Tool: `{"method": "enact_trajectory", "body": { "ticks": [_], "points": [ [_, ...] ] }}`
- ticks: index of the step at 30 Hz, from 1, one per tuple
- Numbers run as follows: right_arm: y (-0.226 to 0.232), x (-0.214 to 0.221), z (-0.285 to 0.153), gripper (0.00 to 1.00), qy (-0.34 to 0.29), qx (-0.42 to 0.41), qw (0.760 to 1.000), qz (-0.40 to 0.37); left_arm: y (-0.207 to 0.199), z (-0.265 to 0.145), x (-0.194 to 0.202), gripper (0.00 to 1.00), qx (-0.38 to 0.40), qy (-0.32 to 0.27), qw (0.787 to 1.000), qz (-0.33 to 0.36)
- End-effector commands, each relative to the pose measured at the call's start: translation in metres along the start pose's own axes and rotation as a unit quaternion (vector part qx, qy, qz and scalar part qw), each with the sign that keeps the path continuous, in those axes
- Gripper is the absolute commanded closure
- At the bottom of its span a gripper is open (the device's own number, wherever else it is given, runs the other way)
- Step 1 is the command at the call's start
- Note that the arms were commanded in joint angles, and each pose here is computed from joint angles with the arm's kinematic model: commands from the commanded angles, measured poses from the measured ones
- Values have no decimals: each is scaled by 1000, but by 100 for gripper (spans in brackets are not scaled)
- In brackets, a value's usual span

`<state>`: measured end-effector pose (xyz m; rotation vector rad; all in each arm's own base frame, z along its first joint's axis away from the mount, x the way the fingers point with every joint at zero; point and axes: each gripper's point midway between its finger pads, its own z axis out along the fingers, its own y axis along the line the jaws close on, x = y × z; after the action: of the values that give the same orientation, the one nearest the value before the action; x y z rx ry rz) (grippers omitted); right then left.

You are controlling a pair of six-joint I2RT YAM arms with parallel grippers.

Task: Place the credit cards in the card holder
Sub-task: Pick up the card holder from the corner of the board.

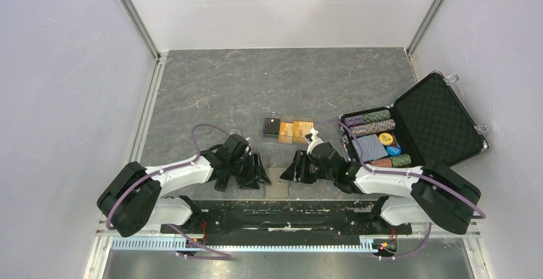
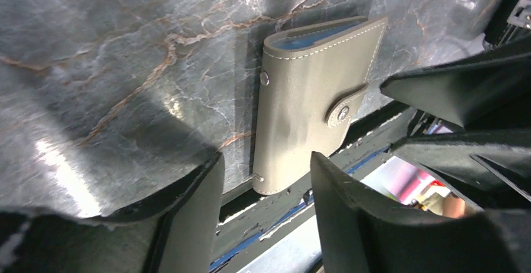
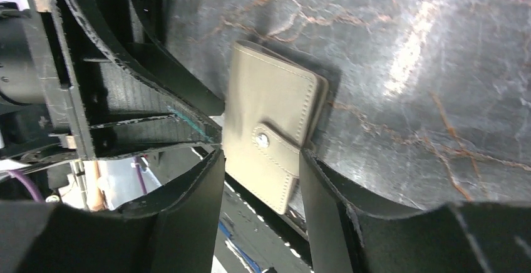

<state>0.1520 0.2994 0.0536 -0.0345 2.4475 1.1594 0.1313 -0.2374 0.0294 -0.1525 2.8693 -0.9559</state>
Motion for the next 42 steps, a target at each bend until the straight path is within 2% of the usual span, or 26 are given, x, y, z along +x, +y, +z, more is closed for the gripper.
{"method": "enact_trajectory", "body": {
  "ticks": [1,7,11,14,15,16,18,21,25,29,37,40,42],
  "points": [
    [-21,24,2,50,41,24,999,7,-15,9,1,43,50,5,999,-16],
    [-9,40,11,53,71,-38,996,36,-38,14,-6,60,114,3,993,-7],
    [4,34,11,75,53,-78,994,50,-55,11,-8,69,152,7,988,2],
    [4,31,12,98,49,-70,995,43,-60,5,-10,69,158,0,987,9],
    [3,30,11,100,46,-63,996,36,-59,2,-11,67,153,-7,988,10],
    [3,27,10,100,42,-60,997,31,-59,-1,-12,64,149,-12,989,13],
    [6,19,6,100,23,-55,998,18,-55,-8,-18,50,128,-35,991,22],
    [17,0,-5,100,-18,-60,998,5,-55,-26,-23,33,115,-71,990,38],
    [33,-22,-22,100,-65,-83,994,3,-67,-47,-27,26,142,-107,982,58],
    [54,-33,-33,100,-79,-121,989,7,-85,-60,-27,27,193,-121,970,84],
    [81,-46,-49,100,-97,-184,978,32,-115,-77,-17,42,290,-114,944,111],
    [89,-51,-57,100,-106,-211,971,43,-111,-74,-16,41,284,-108,946,109],
    [91,-53,-59,100,-107,-217,969,43,-105,-70,-17,34,268,-109,952,102]
  ]
}}
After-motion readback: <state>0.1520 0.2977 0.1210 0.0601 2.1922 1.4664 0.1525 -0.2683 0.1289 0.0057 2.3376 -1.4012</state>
